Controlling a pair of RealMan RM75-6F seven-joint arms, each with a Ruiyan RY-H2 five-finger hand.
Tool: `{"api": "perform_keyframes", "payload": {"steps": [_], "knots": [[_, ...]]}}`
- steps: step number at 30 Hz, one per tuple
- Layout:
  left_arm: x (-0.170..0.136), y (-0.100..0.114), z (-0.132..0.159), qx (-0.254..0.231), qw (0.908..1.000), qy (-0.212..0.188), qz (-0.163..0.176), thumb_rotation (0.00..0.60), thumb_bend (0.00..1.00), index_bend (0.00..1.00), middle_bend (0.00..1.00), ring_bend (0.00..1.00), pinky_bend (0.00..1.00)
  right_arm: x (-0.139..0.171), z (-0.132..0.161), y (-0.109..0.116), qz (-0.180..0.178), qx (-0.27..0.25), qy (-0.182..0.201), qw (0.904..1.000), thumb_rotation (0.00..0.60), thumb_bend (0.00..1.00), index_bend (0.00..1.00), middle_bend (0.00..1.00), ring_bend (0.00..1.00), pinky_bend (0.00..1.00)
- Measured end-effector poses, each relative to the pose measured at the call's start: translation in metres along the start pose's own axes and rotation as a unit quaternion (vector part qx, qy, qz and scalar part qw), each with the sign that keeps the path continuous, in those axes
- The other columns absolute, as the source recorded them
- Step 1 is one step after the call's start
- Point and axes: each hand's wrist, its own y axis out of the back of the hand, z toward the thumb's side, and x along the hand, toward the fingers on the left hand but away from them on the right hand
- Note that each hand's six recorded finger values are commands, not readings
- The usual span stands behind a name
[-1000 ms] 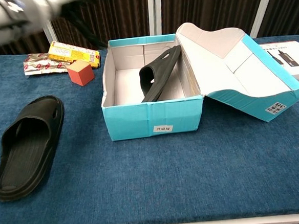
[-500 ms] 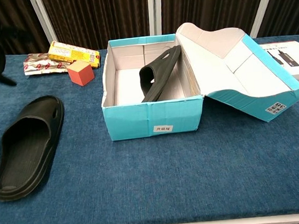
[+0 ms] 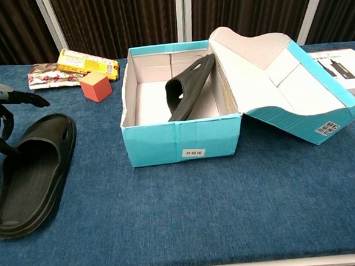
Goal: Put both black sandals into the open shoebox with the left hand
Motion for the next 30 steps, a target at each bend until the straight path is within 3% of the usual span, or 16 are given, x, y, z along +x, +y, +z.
{"api": "perform_keyframes", "payload": {"steps": [5, 9, 11, 14, 20, 24, 30], "knots": [[0.008, -0.004, -0.001, -0.007, 0.9998, 0.012, -0.01, 0.6, 0.05, 0.04, 0.02, 0.56, 0.6, 0.001, -0.001, -0.001, 0.001, 0.0, -0.001, 1.0, 0.6, 0.24, 0.07, 0.1, 0.04, 0.2], [0.009, -0.008, -0.001, -0.024, 0.9992, 0.022, -0.023, 0.6, 0.05, 0.09, 0.1, 0.59, 0.63, 0.001, -0.003, 0.0, -0.002, 0.0, -0.003, 1.0, 0.6, 0.24, 0.07, 0.1, 0.04, 0.2], [0.01, -0.011, -0.002, -0.029, 0.9989, 0.025, -0.028, 0.6, 0.05, 0.13, 0.14, 0.61, 0.64, 0.001, -0.003, -0.001, -0.002, -0.002, -0.004, 1.0, 0.6, 0.24, 0.07, 0.1, 0.04, 0.2], [0.011, -0.013, -0.002, -0.034, 0.9988, 0.029, -0.022, 0.6, 0.05, 0.27, 0.28, 0.67, 0.68, 0.0, -0.003, -0.002, -0.001, -0.004, -0.002, 1.0, 0.6, 0.24, 0.08, 0.1, 0.05, 0.2], [0.013, -0.008, -0.003, -0.053, 0.9974, 0.039, 0.029, 0.6, 0.05, 0.46, 0.45, 0.75, 0.77, -0.001, -0.002, -0.002, -0.002, -0.003, -0.001, 1.0, 0.6, 0.24, 0.07, 0.1, 0.04, 0.2], [0.007, 0.0, -0.004, -0.07, 0.9938, 0.039, 0.077, 0.6, 0.05, 0.47, 0.46, 0.76, 0.78, -0.001, -0.001, -0.001, -0.003, -0.002, 0.0, 1.0, 0.6, 0.24, 0.07, 0.1, 0.04, 0.2], [-0.012, 0.019, -0.006, -0.11, 0.9872, 0.016, 0.115, 0.6, 0.05, 0.47, 0.47, 0.76, 0.78, 0.002, -0.001, 0.001, -0.006, 0.0, -0.003, 1.0, 0.6, 0.24, 0.07, 0.1, 0.04, 0.2]]}}
